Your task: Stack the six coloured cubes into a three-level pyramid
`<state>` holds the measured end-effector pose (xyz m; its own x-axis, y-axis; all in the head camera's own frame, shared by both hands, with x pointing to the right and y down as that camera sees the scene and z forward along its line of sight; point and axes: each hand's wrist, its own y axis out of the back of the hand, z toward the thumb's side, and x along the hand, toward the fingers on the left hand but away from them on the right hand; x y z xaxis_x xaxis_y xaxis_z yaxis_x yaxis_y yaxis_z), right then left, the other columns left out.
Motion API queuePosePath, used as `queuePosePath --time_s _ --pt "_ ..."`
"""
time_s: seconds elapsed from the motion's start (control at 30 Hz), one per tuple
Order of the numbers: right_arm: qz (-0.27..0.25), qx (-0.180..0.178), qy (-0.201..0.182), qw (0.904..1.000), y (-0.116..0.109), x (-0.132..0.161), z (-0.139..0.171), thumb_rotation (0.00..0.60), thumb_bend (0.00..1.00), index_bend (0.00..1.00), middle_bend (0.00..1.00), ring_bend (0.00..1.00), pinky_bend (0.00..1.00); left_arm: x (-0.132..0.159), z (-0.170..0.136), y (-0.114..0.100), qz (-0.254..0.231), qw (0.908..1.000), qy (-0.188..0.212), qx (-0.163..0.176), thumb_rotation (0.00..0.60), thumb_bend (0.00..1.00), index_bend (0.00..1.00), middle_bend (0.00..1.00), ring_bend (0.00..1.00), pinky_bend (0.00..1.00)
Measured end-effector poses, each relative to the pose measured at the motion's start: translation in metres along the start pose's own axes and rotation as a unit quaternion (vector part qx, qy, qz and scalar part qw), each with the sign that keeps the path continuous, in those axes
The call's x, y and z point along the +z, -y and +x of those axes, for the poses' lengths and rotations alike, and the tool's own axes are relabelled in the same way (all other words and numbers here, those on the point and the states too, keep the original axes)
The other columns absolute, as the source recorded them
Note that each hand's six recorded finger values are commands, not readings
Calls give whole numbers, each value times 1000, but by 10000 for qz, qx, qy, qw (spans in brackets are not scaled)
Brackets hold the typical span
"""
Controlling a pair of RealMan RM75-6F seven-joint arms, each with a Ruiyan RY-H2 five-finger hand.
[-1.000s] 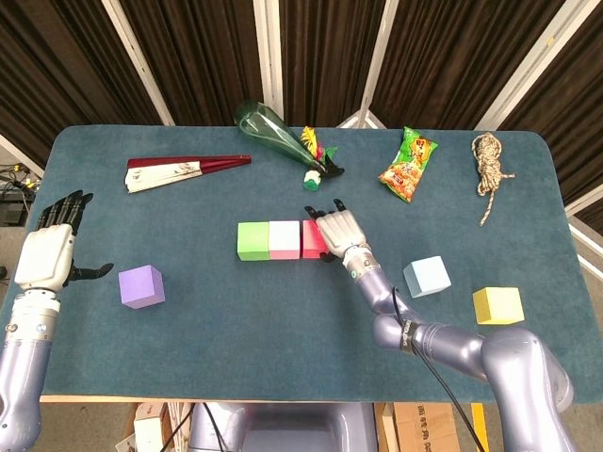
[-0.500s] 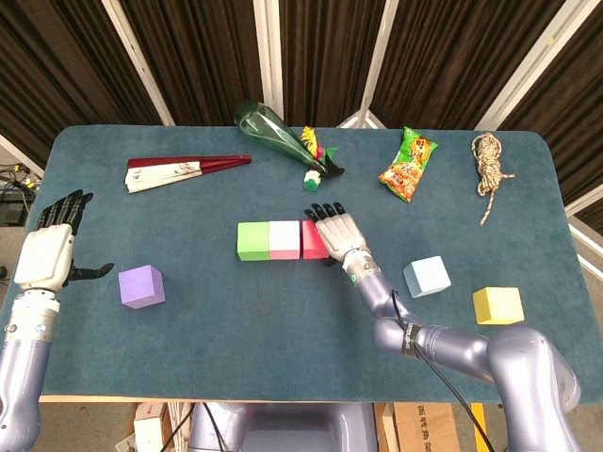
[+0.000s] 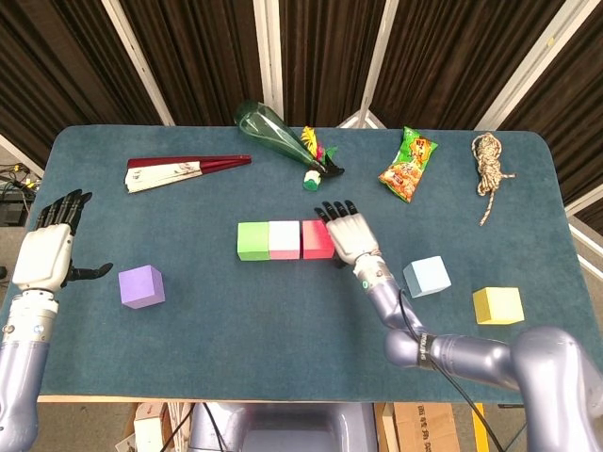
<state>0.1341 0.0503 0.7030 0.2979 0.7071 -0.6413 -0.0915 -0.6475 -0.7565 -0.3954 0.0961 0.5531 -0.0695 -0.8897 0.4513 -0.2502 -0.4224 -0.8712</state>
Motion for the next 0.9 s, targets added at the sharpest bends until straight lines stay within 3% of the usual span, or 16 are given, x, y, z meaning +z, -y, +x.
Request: queuePosePath --time_s 0.33,0.73,0.9 --pt "-4 -609 719 9955 -22 -80 62 600 221 0 0 0 0 2 -2 2 75 10000 36 -17 600 69 0 0 0 0" --pt "-341 -1190 1728 9771 -7 -195 170 600 220 0 0 0 0 9 1 19 263 9995 49 -139 600 69 0 0 0 0" --pt "-516 -1247 1805 9743 -5 -210 185 600 221 0 0 0 0 19 12 28 486 9986 86 -189 600 84 0 0 0 0"
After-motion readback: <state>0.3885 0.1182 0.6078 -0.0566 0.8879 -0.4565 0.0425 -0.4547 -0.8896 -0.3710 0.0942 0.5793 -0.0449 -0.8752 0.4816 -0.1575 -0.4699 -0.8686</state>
